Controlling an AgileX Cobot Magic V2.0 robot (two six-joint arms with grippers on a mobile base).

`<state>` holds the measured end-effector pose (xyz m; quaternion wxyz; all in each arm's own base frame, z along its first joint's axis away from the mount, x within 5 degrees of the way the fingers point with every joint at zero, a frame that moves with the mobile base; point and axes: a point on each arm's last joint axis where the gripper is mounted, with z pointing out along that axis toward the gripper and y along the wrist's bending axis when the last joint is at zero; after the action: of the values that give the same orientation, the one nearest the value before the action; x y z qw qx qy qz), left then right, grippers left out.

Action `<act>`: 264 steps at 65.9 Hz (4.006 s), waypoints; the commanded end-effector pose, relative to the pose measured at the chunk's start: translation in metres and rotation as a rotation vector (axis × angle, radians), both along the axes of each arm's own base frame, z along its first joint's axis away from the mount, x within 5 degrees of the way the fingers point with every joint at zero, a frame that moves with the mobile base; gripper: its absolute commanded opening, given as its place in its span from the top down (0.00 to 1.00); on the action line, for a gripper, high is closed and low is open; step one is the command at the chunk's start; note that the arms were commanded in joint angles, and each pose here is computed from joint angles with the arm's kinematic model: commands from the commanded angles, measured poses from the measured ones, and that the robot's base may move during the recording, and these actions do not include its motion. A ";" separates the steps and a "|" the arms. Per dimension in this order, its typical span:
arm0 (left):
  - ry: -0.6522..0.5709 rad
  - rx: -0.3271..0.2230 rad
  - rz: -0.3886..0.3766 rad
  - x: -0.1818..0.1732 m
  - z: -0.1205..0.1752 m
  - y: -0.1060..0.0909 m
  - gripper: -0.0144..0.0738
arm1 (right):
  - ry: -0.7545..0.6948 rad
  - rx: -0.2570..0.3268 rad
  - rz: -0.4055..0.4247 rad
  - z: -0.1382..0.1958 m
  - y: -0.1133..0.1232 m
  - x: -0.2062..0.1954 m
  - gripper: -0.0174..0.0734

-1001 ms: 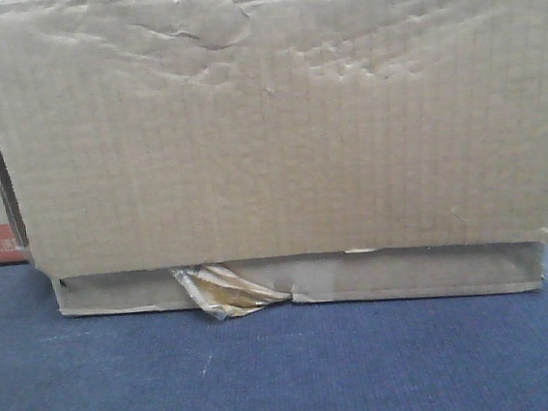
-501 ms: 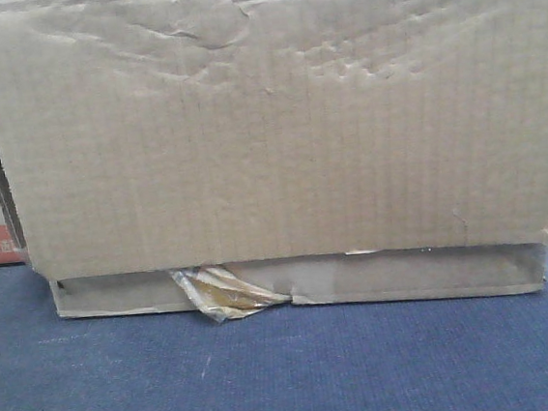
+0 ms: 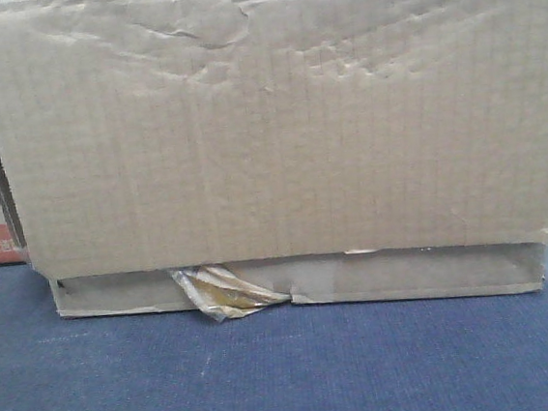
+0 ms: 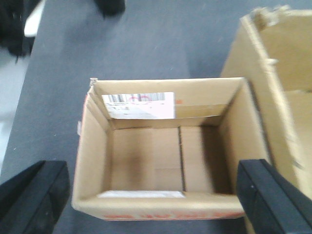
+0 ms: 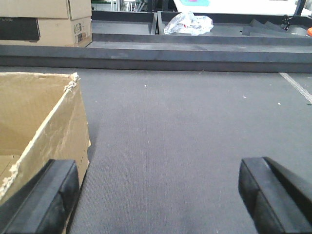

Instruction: Stack two boxes on right shelf middle

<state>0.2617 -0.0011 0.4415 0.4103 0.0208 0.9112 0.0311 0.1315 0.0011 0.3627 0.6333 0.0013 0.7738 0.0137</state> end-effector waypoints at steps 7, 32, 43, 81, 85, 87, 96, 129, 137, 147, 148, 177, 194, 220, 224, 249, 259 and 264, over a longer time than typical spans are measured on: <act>0.162 0.053 -0.007 0.047 -0.010 0.025 0.16 | -0.049 -0.010 -0.005 0.006 -0.001 0.001 0.18; 0.342 0.102 -0.034 0.122 -0.089 0.060 0.16 | -0.093 -0.010 -0.010 0.010 -0.001 0.002 0.18; 0.412 0.080 -0.028 0.142 -0.125 0.069 0.16 | -0.093 -0.010 -0.010 0.010 -0.001 0.002 0.18; 0.485 0.034 -0.023 0.148 -0.147 0.075 0.72 | -0.093 -0.010 -0.010 0.010 -0.001 0.002 0.18; 0.486 0.033 -0.023 0.147 -0.146 0.074 0.93 | -0.093 -0.010 -0.010 0.010 -0.001 0.002 0.18; 0.490 0.034 -0.023 0.147 -0.145 0.074 0.96 | -0.093 -0.010 -0.010 0.010 -0.001 0.002 0.18; 0.473 0.038 -0.022 0.143 -0.137 0.074 0.96 | -0.093 -0.010 -0.010 0.010 -0.001 0.002 0.18; 0.107 0.055 0.079 0.080 -0.005 0.064 0.96 | -0.090 -0.010 -0.009 0.010 -0.001 0.002 0.18; -0.059 0.013 0.118 0.055 0.044 0.057 0.96 | -0.088 -0.010 -0.009 0.010 -0.001 0.001 0.18; -0.211 -0.052 0.090 0.032 0.086 0.036 0.96 | -0.086 -0.010 -0.009 0.009 -0.001 0.001 0.18; -0.223 -0.057 0.081 0.030 0.089 0.033 0.96 | -0.086 -0.010 -0.009 0.009 -0.001 0.001 0.18; -0.209 -0.236 -0.280 0.031 0.091 -0.104 0.96 | -0.086 -0.010 -0.009 0.009 -0.001 0.001 0.18; -0.021 -0.172 -0.279 0.063 0.040 -0.158 0.96 | -0.086 -0.010 -0.009 0.009 -0.001 0.001 0.18; 0.167 -0.106 -0.250 0.111 -0.030 -0.184 0.96 | -0.086 -0.010 -0.009 0.009 -0.001 0.001 0.18; 0.177 -0.103 -0.249 0.113 -0.034 -0.186 0.96 | -0.086 -0.010 -0.009 0.009 -0.001 0.001 0.18; 0.181 -0.101 -0.249 0.115 -0.036 -0.186 0.53 | -0.086 -0.009 0.022 0.009 0.003 0.001 0.18; 0.177 -0.103 -0.249 0.113 -0.034 -0.186 0.12 | -0.082 -0.009 0.032 0.009 0.004 0.001 0.18; 0.167 -0.110 -0.252 0.110 -0.029 -0.184 0.20 | -0.072 -0.009 0.039 0.008 0.005 0.001 0.18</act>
<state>0.3797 -0.1857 0.3981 0.3154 0.1166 0.9399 -0.0590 0.1324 0.0057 0.3685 0.6577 -0.0113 0.7528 0.0244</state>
